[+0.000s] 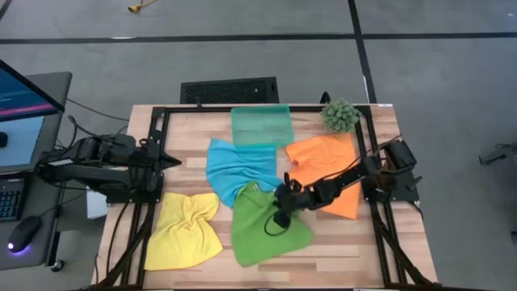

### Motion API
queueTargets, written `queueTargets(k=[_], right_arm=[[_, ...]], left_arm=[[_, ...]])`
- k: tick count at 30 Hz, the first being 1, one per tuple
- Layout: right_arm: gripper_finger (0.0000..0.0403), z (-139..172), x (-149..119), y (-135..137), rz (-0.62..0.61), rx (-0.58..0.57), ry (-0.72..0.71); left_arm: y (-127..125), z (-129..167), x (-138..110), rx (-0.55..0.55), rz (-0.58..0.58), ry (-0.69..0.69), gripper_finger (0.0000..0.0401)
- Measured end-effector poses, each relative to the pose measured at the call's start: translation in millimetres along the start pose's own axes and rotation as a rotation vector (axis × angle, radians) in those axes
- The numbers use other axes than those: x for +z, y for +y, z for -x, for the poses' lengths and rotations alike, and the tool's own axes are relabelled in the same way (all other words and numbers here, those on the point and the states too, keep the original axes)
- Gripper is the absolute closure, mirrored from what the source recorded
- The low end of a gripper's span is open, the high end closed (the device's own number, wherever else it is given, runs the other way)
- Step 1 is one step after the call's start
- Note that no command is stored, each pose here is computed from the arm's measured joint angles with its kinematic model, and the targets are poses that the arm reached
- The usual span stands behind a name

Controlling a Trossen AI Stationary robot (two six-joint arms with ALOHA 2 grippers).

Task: Roll microfiber towels into tight, uniform cylinder then place into a basket
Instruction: Roll the green microfiber cloth

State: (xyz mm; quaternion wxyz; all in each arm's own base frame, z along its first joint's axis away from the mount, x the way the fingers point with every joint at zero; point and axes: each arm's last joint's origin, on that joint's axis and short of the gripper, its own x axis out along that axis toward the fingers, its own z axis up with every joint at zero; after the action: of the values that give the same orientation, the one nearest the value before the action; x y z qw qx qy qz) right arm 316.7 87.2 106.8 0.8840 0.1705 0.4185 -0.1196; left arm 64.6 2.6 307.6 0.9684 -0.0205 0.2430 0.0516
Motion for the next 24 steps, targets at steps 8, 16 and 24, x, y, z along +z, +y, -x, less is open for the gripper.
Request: queueTargets(k=[8,16,24], right_arm=[[0.0388,-4.3,15.5,-23.9,-0.112,-0.104,-0.054],[0.038,15.1,23.8,-15.1,-0.097,-0.055,-0.099],[0.0384,50.3,24.9,3.8,-0.033,0.019,-0.127]], left_arm=[[-1.0,-5.6,-4.6,-0.025,-0.04,0.018,0.0401],[-1.1,-14.1,-9.3,-0.011,-0.009,0.043,0.0344],[-1.7,-14.2,-5.1,-0.025,0.024,0.0,0.0266]])
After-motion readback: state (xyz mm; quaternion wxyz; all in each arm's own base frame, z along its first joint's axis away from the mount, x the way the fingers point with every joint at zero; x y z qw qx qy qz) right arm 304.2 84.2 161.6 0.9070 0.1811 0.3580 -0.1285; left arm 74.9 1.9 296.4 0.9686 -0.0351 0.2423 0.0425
